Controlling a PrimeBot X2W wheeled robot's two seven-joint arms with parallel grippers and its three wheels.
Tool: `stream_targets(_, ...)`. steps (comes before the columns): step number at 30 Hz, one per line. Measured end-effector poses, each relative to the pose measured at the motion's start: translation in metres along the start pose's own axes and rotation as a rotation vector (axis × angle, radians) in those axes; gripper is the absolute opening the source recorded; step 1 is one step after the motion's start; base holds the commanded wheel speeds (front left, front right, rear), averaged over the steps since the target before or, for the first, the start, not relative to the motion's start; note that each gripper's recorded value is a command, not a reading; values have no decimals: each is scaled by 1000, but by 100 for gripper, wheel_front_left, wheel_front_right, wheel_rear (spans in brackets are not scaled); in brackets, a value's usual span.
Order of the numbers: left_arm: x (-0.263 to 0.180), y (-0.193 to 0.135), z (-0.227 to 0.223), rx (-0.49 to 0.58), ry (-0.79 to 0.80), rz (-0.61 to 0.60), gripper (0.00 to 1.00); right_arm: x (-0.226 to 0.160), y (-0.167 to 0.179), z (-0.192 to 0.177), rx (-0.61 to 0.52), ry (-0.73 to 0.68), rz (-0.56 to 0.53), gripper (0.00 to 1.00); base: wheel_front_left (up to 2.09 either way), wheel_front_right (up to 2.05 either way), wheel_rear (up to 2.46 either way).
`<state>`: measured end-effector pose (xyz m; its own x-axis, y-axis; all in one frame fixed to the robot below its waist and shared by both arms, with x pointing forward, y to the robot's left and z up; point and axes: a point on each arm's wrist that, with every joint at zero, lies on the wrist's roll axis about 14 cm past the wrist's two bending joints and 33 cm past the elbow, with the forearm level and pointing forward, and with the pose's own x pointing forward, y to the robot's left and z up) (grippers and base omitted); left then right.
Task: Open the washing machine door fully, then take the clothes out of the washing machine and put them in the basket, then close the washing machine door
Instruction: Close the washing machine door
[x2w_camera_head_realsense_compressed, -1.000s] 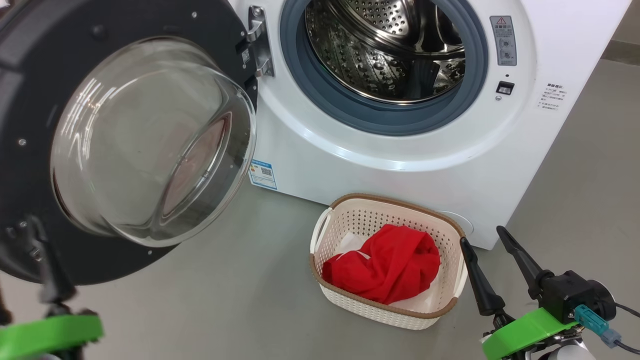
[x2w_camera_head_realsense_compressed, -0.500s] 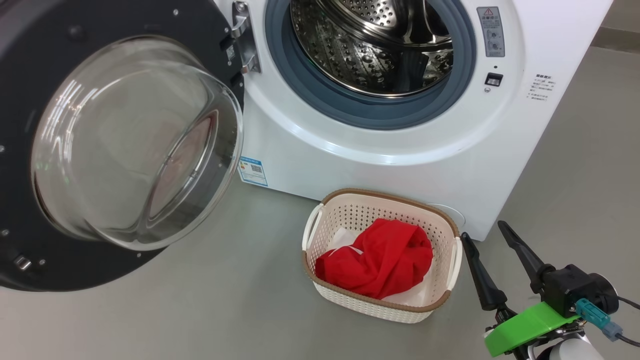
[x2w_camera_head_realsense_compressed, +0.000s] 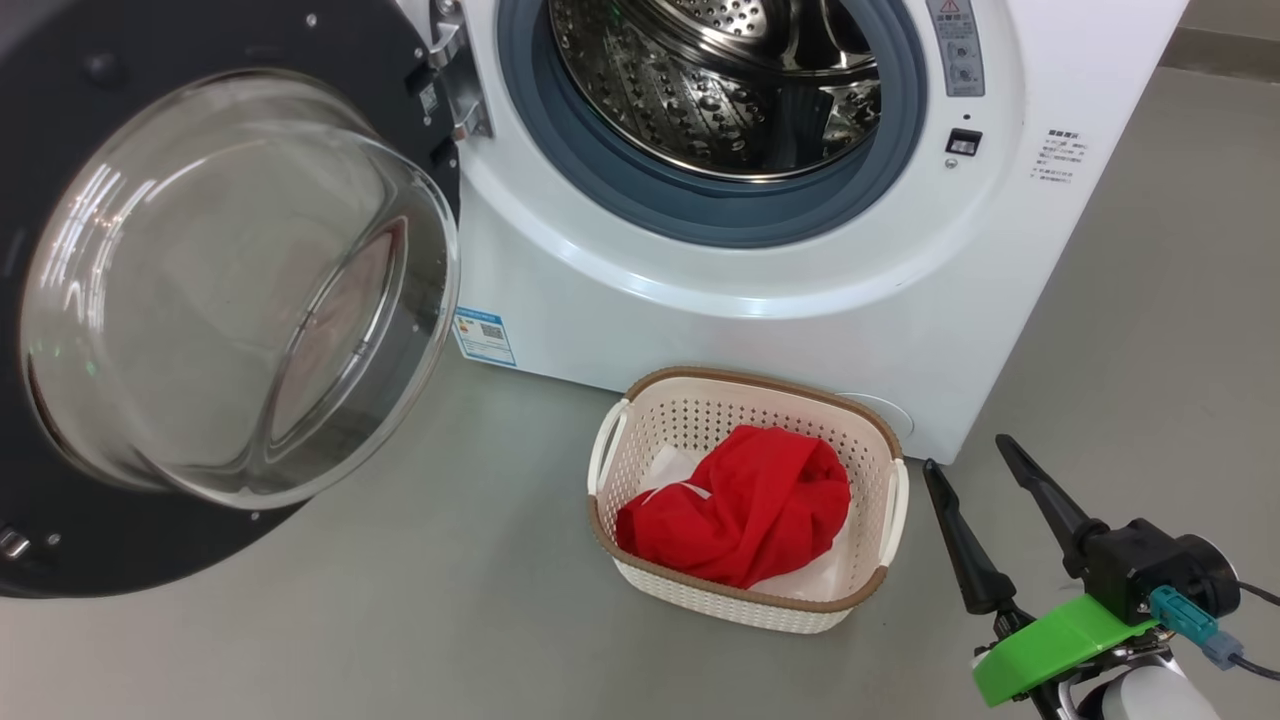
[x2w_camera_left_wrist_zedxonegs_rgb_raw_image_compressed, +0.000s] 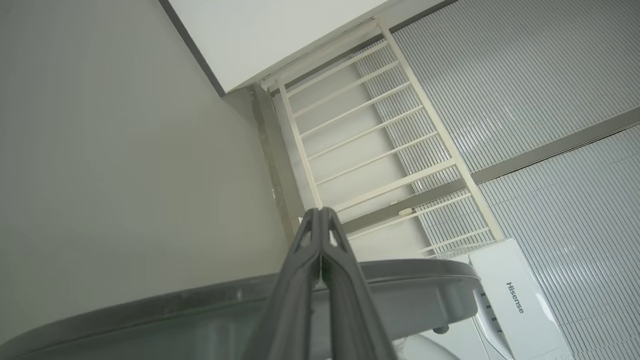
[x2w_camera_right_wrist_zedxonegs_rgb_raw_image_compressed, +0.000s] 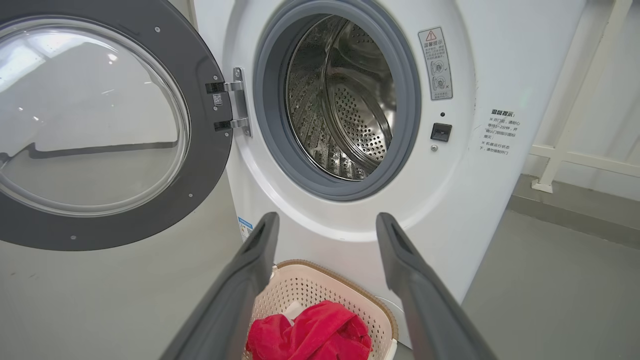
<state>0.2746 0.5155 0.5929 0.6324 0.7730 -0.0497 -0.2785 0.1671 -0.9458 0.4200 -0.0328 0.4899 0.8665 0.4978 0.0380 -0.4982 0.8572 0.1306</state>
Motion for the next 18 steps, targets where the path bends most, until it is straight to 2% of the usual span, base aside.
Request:
stream_targets(7, 11, 13, -16, -22, 160, 81, 0, -3, -2, -7, -4, 22, 1, 100, 0, 0, 0)
stream_targets(18, 16, 2, -43, -55, 357, 62, 0, -8, -11, -14, -5, 47, -16, 100, 0, 0, 0)
